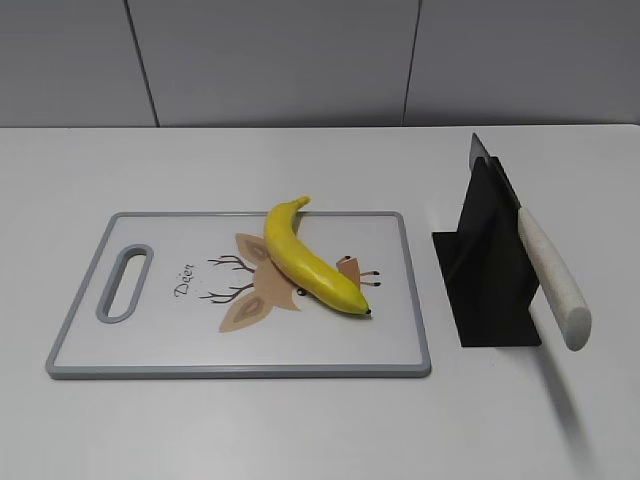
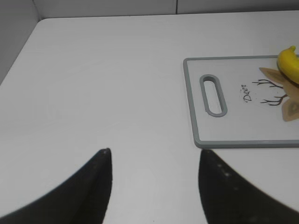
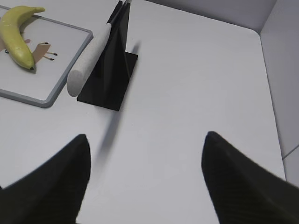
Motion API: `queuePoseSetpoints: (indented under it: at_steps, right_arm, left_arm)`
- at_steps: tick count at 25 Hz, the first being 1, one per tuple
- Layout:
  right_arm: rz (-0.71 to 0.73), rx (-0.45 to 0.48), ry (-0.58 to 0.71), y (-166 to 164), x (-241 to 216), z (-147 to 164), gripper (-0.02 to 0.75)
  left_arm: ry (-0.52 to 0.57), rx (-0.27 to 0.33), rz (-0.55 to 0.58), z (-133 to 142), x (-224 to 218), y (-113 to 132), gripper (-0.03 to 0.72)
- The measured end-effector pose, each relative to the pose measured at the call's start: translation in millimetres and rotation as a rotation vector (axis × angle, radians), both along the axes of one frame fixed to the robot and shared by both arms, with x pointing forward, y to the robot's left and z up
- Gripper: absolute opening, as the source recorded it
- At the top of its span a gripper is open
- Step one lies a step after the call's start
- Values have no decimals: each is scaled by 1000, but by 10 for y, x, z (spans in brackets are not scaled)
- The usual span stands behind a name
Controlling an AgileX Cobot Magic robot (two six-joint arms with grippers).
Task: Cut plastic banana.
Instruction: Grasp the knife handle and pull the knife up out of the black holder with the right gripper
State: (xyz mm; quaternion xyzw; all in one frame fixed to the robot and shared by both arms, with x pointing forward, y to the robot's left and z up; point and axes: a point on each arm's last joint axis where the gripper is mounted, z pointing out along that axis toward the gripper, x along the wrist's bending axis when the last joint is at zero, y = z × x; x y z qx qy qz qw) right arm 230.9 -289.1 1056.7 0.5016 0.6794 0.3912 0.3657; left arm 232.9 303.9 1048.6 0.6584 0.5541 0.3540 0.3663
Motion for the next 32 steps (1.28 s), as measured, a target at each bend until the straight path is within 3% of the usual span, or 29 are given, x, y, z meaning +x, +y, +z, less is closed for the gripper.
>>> queuePoseSetpoints:
  at_steps: [32]
  right_arm:
    - [-3,-5,0,-4,1,0,575]
  left_arm:
    - [-1,-3,-1,1,0,-2,573]
